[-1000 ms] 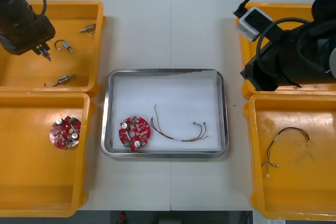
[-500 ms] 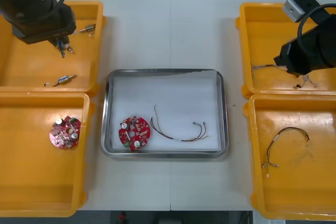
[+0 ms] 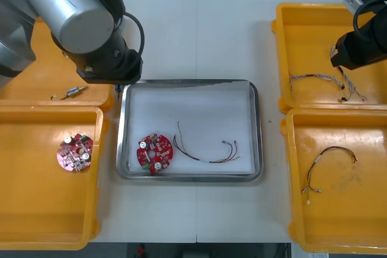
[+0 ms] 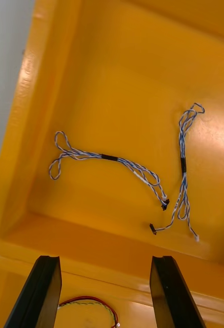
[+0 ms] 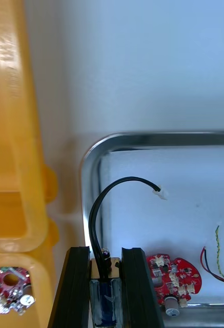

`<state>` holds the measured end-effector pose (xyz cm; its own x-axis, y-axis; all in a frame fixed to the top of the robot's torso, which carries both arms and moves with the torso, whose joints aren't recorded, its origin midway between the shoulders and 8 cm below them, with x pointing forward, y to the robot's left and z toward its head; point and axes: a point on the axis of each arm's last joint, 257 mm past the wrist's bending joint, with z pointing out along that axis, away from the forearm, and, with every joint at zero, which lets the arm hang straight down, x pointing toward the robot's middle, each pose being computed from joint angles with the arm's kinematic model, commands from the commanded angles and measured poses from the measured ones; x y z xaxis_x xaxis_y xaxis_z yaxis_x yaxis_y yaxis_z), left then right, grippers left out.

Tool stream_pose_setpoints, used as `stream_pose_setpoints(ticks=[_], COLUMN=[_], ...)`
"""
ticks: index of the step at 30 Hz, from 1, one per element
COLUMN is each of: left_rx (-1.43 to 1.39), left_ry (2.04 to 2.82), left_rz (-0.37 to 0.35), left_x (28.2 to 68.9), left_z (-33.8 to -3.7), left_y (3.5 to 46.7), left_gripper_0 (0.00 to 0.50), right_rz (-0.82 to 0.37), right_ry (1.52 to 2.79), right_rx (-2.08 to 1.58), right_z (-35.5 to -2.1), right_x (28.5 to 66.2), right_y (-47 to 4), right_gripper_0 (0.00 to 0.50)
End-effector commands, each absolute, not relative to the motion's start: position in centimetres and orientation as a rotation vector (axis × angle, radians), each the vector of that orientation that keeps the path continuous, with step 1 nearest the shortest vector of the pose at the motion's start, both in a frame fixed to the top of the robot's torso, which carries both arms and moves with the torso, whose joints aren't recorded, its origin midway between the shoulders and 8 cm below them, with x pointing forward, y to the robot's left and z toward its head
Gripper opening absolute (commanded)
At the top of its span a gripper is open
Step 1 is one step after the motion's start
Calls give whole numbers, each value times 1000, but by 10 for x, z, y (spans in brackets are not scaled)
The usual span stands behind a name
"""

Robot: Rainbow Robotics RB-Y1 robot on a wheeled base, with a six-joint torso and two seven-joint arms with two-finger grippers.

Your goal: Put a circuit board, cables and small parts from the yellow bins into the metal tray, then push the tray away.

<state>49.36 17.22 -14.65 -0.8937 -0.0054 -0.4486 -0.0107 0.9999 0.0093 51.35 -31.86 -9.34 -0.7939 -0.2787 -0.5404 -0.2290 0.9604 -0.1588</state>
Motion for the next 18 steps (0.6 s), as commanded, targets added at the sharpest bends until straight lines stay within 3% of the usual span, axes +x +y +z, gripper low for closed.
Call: stream_pose_setpoints(ticks=[1,8,18], left_rx=[-5,22,42], left_ry=[2674,2693,2707], left_rz=[-25,-20,-17], left_x=[491,494,492], left_z=[-171,-207,-228], left_y=[142,128,121], left_gripper_0=[0,0,2], right_rz=[-162,-249,-196], right_ry=[2508,2612,2602], right_rx=[-299,-316,-340], right_z=[-60,-79,-80], right_x=[531,537,566], right_y=[-342,-374,-401], right_gripper_0=[500,500,500])
